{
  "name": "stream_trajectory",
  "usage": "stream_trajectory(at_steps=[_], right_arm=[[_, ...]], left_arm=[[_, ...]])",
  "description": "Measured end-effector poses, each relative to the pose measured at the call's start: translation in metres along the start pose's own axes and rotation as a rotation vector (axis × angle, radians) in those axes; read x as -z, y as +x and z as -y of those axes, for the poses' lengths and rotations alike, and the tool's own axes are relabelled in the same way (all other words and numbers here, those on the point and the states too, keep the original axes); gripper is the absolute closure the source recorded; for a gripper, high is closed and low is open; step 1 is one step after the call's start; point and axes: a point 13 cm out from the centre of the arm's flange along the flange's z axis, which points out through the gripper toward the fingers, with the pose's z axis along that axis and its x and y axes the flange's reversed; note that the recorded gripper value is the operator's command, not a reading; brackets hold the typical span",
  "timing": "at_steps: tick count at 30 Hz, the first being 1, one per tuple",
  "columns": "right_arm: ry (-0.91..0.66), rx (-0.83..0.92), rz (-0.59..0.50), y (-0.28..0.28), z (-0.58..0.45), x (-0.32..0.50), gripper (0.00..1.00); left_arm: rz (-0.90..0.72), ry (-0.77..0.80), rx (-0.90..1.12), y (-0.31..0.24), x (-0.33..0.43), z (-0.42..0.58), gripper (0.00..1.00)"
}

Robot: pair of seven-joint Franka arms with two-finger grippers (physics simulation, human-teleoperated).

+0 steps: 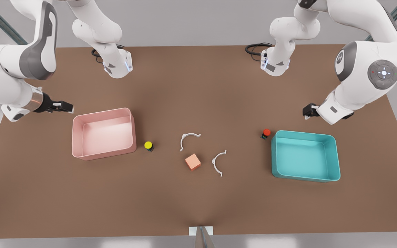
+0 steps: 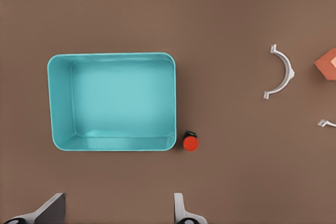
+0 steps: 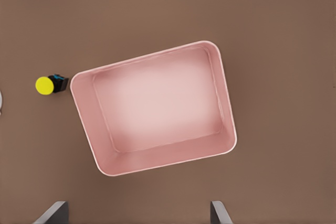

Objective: Place the red button in the blue storage box with the left arm, and place the yellow button in the pink storage box with the right arm

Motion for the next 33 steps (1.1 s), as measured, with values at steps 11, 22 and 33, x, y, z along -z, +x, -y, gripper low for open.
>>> stream_trajectory(at_steps=[11,22,33], right_arm=[[0.035,0.249,-0.141,-0.019,-0.08,-0.116,0.0],[0.179,0.648,-0.042,-0.085,-0.119,-0.244,0.0],[0.257,1.117,0.164,-0.102,-0.243,-0.286,0.0]], left_arm=[[-0.124,0.05,0.423,0.035,-0.199,0.106,0.0],[0.0,0.115,1.039,0.069,-0.369,0.119,0.0],[0.02,0.135,1.254,0.068,-0.411,0.109,0.0]])
